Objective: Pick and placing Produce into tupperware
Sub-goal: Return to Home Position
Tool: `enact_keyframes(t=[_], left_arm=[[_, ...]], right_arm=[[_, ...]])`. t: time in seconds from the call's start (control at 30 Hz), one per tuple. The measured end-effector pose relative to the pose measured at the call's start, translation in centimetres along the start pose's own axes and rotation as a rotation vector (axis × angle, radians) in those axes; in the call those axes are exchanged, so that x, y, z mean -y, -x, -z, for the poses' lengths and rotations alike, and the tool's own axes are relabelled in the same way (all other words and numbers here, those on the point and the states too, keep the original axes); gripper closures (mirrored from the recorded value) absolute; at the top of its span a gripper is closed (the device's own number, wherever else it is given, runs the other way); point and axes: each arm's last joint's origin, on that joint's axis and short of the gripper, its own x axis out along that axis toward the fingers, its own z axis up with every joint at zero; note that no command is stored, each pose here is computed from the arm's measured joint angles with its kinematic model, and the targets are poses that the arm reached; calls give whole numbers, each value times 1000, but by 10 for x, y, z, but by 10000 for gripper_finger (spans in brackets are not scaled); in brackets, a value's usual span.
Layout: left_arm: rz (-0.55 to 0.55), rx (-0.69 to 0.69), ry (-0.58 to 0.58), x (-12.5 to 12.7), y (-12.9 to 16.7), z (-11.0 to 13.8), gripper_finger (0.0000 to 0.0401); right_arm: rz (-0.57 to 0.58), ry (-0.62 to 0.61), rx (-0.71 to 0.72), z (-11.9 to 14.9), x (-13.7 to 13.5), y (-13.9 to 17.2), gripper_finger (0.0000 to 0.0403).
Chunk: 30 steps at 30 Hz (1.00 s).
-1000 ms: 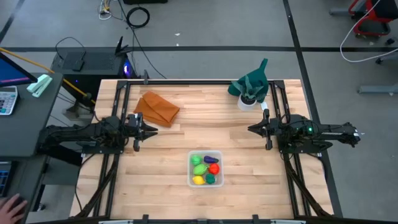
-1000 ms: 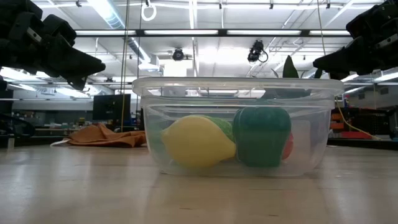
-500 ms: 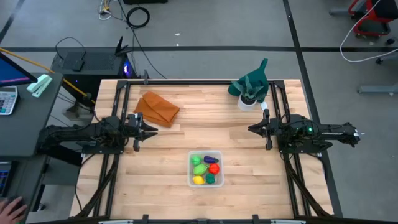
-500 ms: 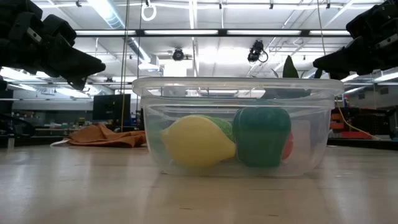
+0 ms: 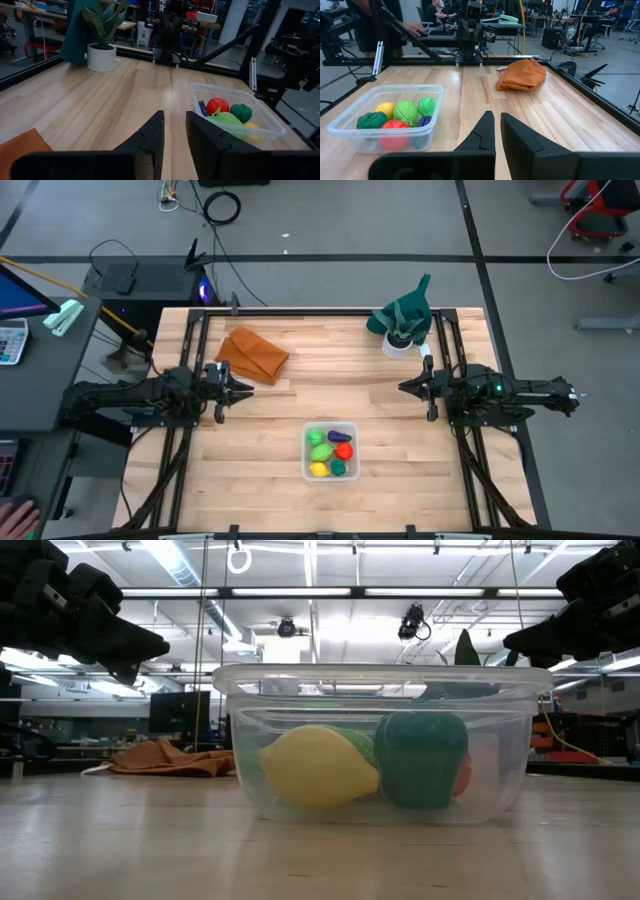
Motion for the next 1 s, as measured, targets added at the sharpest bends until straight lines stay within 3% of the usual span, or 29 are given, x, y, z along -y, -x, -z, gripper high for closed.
enact_keyframes(t=[1.0], left_arm=[[0,0,0,0,0,0,311]], right_arm=[[0,0,0,0,0,0,403]])
